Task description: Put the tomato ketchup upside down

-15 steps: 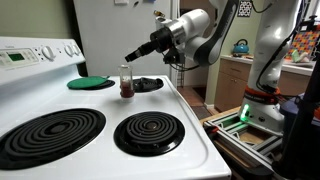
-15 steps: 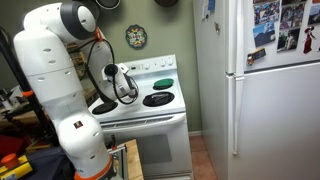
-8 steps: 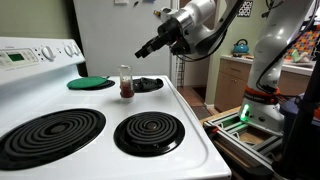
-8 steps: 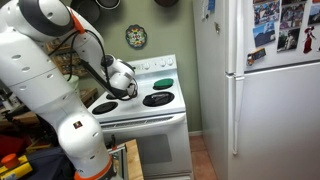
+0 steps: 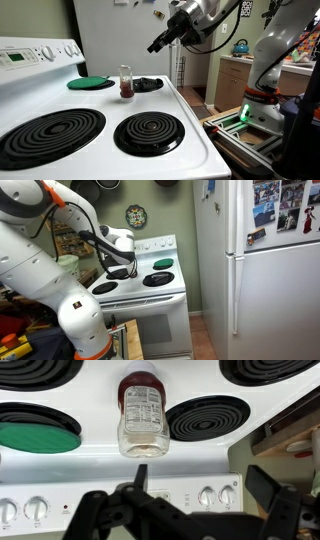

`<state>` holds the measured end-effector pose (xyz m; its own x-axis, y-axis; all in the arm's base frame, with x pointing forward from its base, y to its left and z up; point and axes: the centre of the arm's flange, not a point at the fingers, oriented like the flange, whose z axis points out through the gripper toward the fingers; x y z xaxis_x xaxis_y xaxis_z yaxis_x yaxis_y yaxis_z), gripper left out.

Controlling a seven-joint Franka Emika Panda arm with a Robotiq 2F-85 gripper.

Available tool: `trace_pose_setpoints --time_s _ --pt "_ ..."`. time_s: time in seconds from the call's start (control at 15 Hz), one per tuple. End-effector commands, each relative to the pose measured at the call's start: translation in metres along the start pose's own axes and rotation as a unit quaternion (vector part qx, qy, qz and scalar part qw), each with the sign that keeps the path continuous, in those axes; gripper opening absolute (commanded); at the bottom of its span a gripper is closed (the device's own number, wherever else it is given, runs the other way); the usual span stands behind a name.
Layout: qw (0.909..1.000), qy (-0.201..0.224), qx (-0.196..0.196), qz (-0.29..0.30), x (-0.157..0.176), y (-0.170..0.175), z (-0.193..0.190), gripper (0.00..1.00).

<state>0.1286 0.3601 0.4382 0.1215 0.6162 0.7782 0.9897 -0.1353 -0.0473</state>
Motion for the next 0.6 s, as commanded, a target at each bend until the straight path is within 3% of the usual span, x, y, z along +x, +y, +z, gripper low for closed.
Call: trace_pose_setpoints --time_s 0.0,0.2,0.27,0.53 --pt "0.9998 -0.017 -0.005 0.01 0.028 0.0 -0.036 1.0" --pt "1.0 -0.002 0.002 0.007 0.038 0.004 -0.044 1.0" --pt "0.9999 -0.007 -0.001 0.012 0.018 0.008 -0.028 1.0" --pt "0.9999 -0.003 -0.001 0.011 0.023 0.009 -0.029 1.0"
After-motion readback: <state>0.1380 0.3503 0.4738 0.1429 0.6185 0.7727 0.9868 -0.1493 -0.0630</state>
